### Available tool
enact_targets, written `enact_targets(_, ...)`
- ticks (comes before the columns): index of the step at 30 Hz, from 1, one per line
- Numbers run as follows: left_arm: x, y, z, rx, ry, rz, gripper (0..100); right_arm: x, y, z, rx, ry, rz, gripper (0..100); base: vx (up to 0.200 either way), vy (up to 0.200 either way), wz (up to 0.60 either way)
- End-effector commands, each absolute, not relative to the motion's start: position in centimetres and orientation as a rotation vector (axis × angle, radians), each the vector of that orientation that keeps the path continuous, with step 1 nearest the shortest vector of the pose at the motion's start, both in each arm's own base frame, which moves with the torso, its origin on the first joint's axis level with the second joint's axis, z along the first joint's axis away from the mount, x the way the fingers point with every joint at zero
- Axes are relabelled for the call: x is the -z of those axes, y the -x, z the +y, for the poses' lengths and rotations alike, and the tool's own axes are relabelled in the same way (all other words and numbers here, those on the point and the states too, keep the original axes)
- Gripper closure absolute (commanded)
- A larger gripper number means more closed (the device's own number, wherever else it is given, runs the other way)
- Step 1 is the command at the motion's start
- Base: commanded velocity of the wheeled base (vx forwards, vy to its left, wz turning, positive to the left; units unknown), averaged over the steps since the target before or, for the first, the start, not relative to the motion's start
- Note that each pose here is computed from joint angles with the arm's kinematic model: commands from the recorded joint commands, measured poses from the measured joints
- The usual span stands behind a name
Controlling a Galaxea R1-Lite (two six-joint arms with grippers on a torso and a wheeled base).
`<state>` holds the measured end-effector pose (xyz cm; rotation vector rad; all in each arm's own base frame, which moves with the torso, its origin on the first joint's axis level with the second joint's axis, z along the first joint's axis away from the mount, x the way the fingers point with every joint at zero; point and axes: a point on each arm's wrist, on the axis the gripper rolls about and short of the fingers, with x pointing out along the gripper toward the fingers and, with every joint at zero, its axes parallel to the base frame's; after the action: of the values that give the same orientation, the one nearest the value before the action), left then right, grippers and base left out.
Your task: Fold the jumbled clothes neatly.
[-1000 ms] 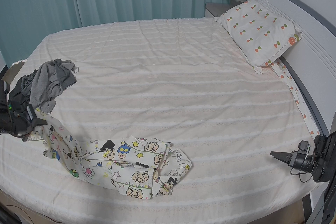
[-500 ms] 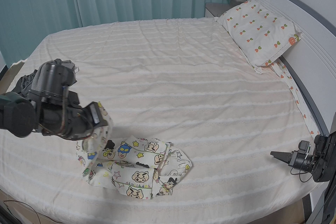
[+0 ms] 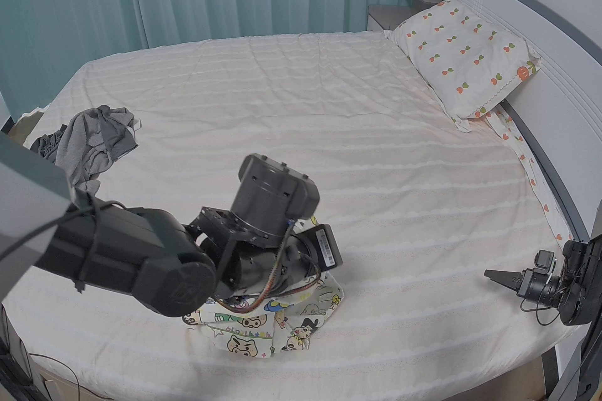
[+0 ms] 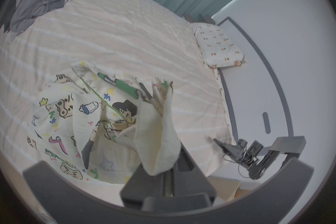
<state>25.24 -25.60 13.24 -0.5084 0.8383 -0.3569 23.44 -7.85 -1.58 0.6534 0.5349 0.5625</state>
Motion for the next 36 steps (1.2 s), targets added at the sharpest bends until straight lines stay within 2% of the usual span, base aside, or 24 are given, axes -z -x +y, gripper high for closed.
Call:
enact_targets(1, -11.8, -25.5, -26.2, 0.339, 0.49, 0.869, 100, 1.6, -23.5, -7.9, -0.565, -0.645, 0.527, 0, 0.0, 0.0, 0.0)
enact_targets(3, -11.8, -25.5, -26.2, 0.336, 0.494, 0.869, 100, 1.6, -23.5, -7.9, -0.564, -0.647, 0.528, 0, 0.0, 0.0, 0.0)
enact_targets(4, -11.8, -25.5, -26.1, 0.336, 0.495, 0.87, 0, 1.6, -23.5, -7.9, -0.563, -0.645, 0.527, 0, 0.0, 0.0, 0.0)
enact_targets(11, -12.5, -24.9, -25.2, 0.331, 0.498, 0.866, 0, 1.7, -23.4, -7.8, -0.564, -0.649, 0.533, 0, 0.0, 0.0, 0.0)
enact_targets(17, -14.6, -22.4, -21.7, 0.337, 0.52, 0.847, 0, 1.8, -23.3, -7.8, -0.565, -0.636, 0.533, 0, 0.0, 0.0, 0.0)
enact_targets(19, -15.6, -21.1, -18.8, 0.324, 0.551, 0.827, 0, 1.8, -23.3, -7.8, -0.565, -0.636, 0.533, 0, 0.0, 0.0, 0.0)
enact_targets(25, -14.9, -16.6, -14.5, 0.378, 0.569, 0.893, 0, 2.0, -23.3, -7.7, -0.569, -0.634, 0.537, 0, 0.0, 0.0, 0.0)
enact_targets(29, -13.9, -16.2, -13.4, 0.331, 0.57, 0.919, 0, 2.0, -23.1, -7.7, -0.568, -0.638, 0.542, 0, 0.0, 0.0, 0.0)
enact_targets(32, -13.6, -16.5, -13.0, 0.293, 0.601, 0.921, 0, 2.0, -23.1, -7.7, -0.568, -0.639, 0.543, 0, -0.2, 0.0, 0.0)
enact_targets(36, -14.0, -16.8, -13.1, 0.292, 0.644, 0.884, 0, 2.0, -23.1, -7.6, -0.569, -0.638, 0.544, 0, 0.0, 0.0, 0.0)
